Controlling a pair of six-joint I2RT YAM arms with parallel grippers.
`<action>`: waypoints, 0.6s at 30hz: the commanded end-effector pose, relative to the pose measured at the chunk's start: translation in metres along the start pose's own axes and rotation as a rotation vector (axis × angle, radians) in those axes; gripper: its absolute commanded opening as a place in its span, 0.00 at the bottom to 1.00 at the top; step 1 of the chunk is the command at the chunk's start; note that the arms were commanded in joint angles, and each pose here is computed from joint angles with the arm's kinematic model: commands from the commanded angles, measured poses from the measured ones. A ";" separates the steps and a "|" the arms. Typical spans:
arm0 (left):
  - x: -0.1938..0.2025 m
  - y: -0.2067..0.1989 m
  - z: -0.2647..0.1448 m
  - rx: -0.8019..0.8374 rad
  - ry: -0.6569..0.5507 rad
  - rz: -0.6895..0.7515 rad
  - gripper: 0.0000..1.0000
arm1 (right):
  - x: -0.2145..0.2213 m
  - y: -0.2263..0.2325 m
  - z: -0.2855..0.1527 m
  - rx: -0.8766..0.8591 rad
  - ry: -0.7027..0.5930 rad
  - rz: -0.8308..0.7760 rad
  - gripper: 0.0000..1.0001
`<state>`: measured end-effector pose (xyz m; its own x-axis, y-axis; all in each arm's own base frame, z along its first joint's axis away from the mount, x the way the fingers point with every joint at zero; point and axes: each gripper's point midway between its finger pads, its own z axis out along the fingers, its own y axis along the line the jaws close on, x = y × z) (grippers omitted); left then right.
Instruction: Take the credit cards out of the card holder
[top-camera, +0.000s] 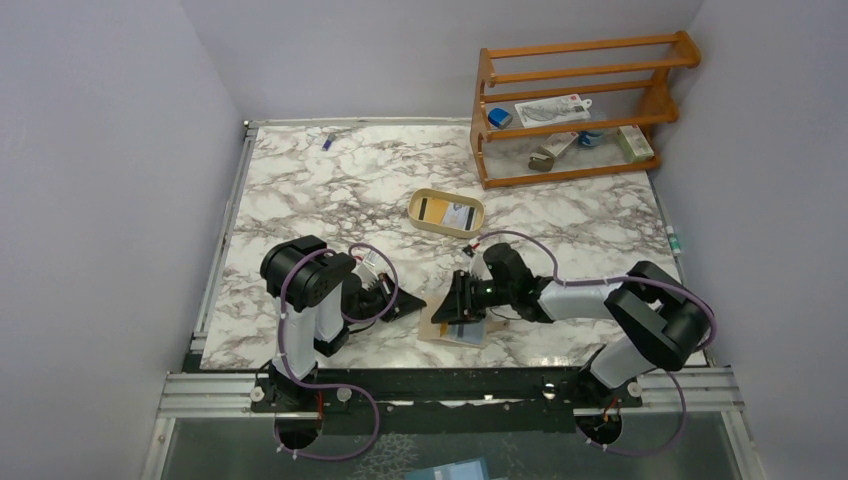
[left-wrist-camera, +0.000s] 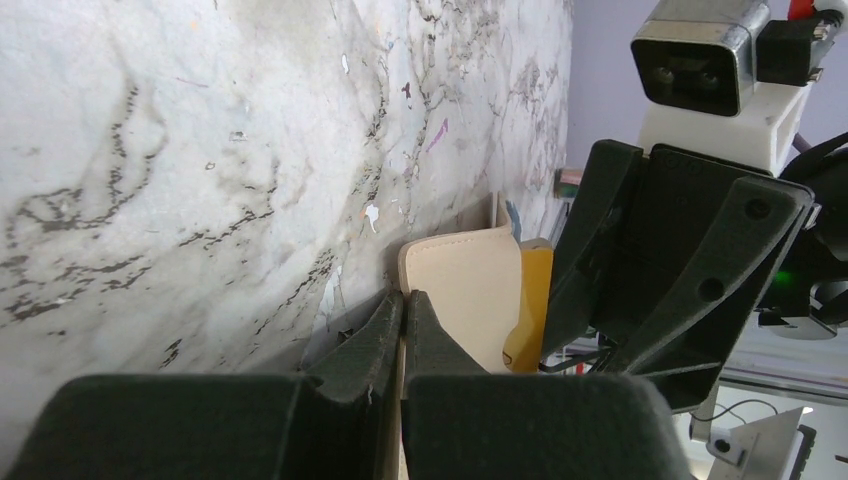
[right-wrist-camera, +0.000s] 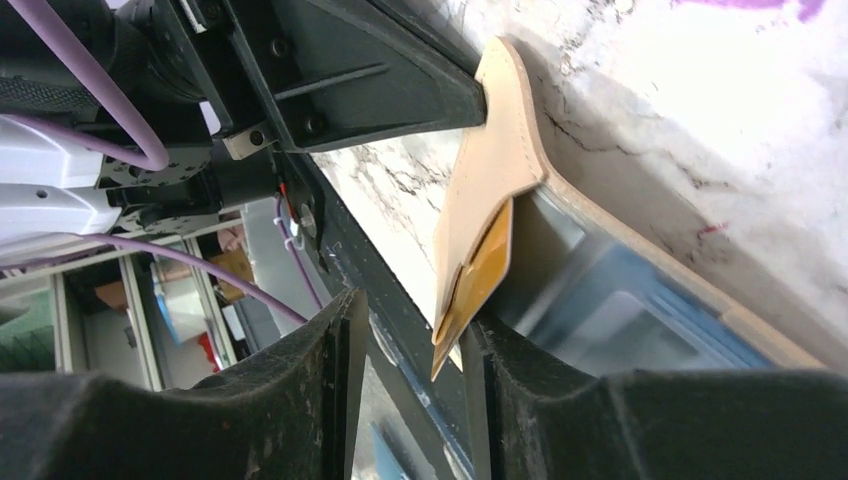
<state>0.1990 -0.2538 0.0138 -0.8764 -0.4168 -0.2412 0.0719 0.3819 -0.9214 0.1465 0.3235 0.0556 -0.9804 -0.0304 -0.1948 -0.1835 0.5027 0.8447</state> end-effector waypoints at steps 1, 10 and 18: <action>-0.026 -0.009 -0.005 0.061 -0.160 0.171 0.00 | -0.003 -0.001 -0.008 0.018 -0.037 -0.044 0.38; -0.025 -0.009 -0.005 0.060 -0.155 0.170 0.00 | -0.001 -0.005 -0.005 0.009 -0.022 -0.037 0.01; -0.025 -0.008 -0.007 0.054 -0.156 0.173 0.00 | 0.006 -0.014 -0.012 0.050 -0.011 -0.038 0.01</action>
<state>0.1988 -0.2536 0.0136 -0.8765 -0.4166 -0.2411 0.0717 0.3824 -0.9212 0.1441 0.3099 0.0434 -0.9791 -0.0263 -0.2015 -0.1827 0.5472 0.8168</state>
